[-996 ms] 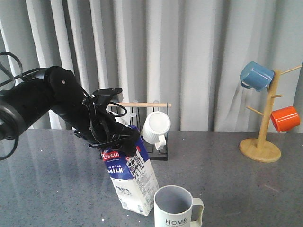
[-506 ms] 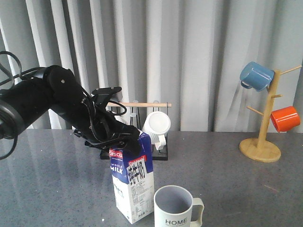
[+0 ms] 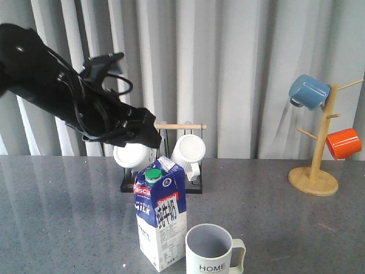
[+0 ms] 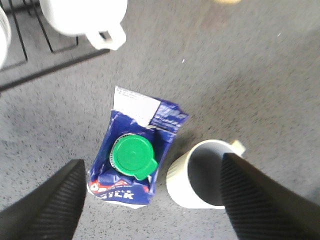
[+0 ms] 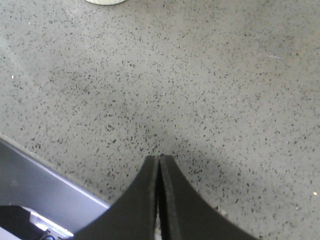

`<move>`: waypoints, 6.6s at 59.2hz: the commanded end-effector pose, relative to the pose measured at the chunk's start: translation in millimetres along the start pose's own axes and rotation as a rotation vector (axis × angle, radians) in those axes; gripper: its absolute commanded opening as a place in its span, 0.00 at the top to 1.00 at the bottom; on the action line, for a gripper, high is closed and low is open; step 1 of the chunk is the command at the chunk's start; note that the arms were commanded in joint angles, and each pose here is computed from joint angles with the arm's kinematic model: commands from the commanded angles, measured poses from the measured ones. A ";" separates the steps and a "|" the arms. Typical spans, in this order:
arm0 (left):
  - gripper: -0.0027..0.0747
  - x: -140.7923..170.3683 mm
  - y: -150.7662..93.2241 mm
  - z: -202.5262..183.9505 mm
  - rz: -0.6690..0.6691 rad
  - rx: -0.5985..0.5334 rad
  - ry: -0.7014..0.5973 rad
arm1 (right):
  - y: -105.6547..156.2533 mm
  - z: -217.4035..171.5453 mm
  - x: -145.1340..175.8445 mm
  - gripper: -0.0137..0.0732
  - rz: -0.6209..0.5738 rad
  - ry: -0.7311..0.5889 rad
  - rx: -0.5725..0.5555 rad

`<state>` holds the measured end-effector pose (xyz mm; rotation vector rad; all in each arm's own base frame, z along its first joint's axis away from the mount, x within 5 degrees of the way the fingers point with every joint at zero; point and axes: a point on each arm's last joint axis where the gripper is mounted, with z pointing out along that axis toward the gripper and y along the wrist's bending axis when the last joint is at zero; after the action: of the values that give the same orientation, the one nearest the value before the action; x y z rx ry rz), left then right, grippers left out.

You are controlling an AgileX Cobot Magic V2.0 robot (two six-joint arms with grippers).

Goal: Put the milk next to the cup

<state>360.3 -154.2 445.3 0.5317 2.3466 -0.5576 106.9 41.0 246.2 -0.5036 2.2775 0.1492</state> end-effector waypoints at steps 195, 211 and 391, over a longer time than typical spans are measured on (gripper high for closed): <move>0.97 409.1 29.3 -67.5 0.145 -0.621 -0.845 | -8.0 -11.2 -36.9 0.85 -0.020 -0.358 0.089; 0.97 410.6 31.7 -67.5 0.108 -0.633 -0.836 | -8.0 -11.2 -36.9 0.85 -0.020 -0.358 0.089; 0.97 410.2 31.6 -68.6 0.087 -0.629 -0.834 | -18.6 -18.0 75.8 0.85 0.162 -0.818 0.484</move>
<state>56.1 -0.3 190.9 0.0742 1.6596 0.0512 56.6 -5.2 200.7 0.0266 1.5414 -0.1091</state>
